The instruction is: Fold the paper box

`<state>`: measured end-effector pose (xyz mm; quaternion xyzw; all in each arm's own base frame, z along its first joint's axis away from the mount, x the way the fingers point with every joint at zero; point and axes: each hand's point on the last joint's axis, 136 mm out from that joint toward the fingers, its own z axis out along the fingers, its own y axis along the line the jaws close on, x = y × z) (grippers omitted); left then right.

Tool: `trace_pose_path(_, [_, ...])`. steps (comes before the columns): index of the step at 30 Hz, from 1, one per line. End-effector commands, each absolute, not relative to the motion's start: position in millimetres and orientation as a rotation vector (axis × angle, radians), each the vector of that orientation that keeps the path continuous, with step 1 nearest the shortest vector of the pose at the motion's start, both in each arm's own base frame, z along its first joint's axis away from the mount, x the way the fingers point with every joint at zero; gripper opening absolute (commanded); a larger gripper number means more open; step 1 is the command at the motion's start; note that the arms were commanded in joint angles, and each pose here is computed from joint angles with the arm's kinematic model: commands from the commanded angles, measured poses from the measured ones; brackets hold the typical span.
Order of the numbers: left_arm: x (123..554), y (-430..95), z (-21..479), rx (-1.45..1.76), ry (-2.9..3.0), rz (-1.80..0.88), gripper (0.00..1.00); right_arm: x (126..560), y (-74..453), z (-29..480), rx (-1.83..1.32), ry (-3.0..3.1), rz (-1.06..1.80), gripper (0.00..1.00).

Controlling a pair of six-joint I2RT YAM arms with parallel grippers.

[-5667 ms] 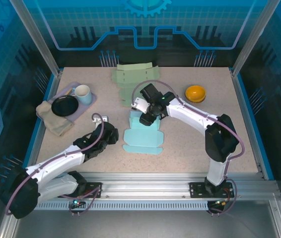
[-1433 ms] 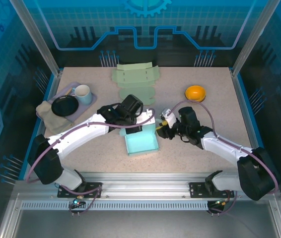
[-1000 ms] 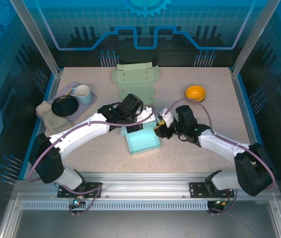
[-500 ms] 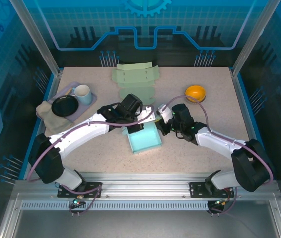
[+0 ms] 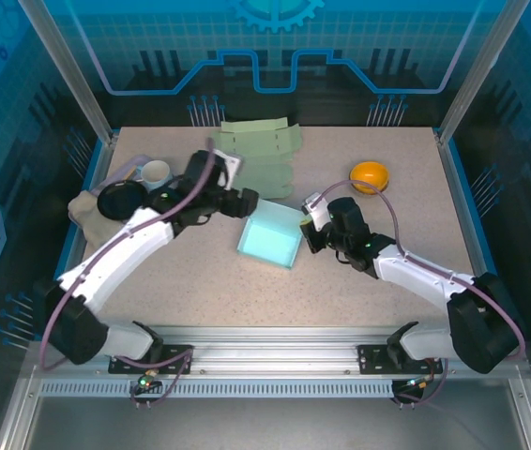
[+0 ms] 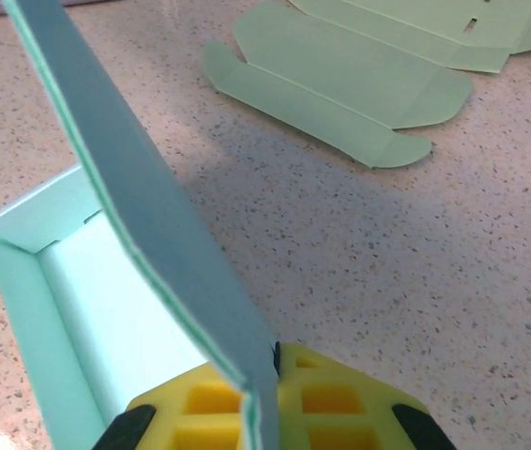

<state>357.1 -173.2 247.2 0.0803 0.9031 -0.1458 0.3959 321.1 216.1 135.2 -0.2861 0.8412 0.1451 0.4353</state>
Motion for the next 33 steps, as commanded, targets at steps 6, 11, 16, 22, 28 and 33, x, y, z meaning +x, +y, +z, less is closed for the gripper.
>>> trace_pose_path(6, [388,-118,229,-0.517,2.339,-0.733,0.91,324,223,143,-0.836,2.075,0.330,0.03])
trace_pose_path(11, [399,-132,212,-0.586,2.397,-0.822,0.87,324,222,136,-0.823,2.134,0.334,0.30])
trace_pose_path(16, [402,-129,203,-0.622,2.384,-0.808,0.87,318,218,127,-0.783,2.220,0.420,0.35])
trace_pose_path(22, [407,-133,196,-0.623,2.401,-0.813,0.86,311,215,120,-0.751,2.294,0.464,0.36])
trace_pose_path(28, [414,-143,194,-0.612,2.412,-0.826,0.86,313,214,118,-0.734,2.312,0.458,0.17])
trace_pose_path(33, [417,-169,185,-0.579,2.460,-0.843,0.86,314,214,118,-0.742,2.306,0.425,0.02])
